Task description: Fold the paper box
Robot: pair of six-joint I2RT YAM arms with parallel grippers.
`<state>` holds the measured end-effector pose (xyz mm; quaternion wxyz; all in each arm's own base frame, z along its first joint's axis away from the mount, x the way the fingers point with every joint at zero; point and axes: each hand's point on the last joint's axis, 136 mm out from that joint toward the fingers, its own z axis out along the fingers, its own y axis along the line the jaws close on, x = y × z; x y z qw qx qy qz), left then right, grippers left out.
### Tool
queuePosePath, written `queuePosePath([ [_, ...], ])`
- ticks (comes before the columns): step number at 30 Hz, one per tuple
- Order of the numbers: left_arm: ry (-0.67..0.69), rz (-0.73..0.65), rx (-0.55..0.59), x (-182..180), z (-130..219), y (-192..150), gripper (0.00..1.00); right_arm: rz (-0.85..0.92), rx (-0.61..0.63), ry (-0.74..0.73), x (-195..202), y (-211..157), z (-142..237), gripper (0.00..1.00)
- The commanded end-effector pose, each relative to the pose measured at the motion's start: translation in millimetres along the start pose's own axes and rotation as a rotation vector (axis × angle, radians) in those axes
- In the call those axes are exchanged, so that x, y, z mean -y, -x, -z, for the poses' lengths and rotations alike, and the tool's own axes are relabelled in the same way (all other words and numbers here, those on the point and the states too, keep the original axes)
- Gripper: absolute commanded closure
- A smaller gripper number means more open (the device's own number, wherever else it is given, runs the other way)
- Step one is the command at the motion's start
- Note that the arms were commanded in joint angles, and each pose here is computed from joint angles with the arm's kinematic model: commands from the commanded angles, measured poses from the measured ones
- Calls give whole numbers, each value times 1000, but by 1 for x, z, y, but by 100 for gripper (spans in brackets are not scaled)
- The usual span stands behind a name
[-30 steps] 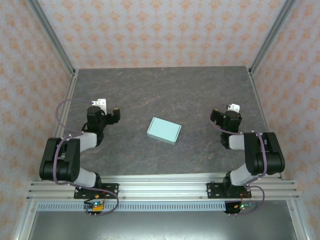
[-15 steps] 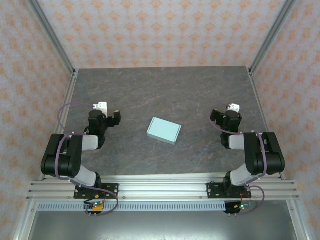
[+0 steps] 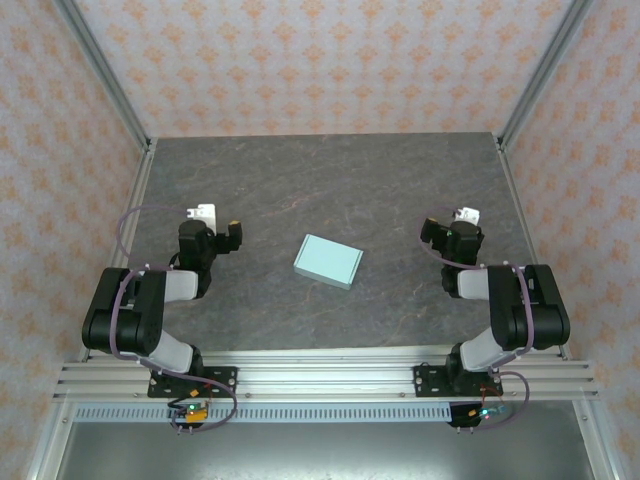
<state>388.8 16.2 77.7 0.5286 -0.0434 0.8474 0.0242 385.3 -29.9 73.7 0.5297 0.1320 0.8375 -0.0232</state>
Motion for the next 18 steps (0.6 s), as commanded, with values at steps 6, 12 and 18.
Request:
queuePosePath([
  [6,28,4,47,-3,1,15,0,5,45,-7,-1,16,-1,1],
  [12,29,4,47,-3,1,15,0,5,47,-6,-2,17,-2,1],
  [18,30,3,47,-3,1,15,0,8,50,-5,-1,16,0,1],
])
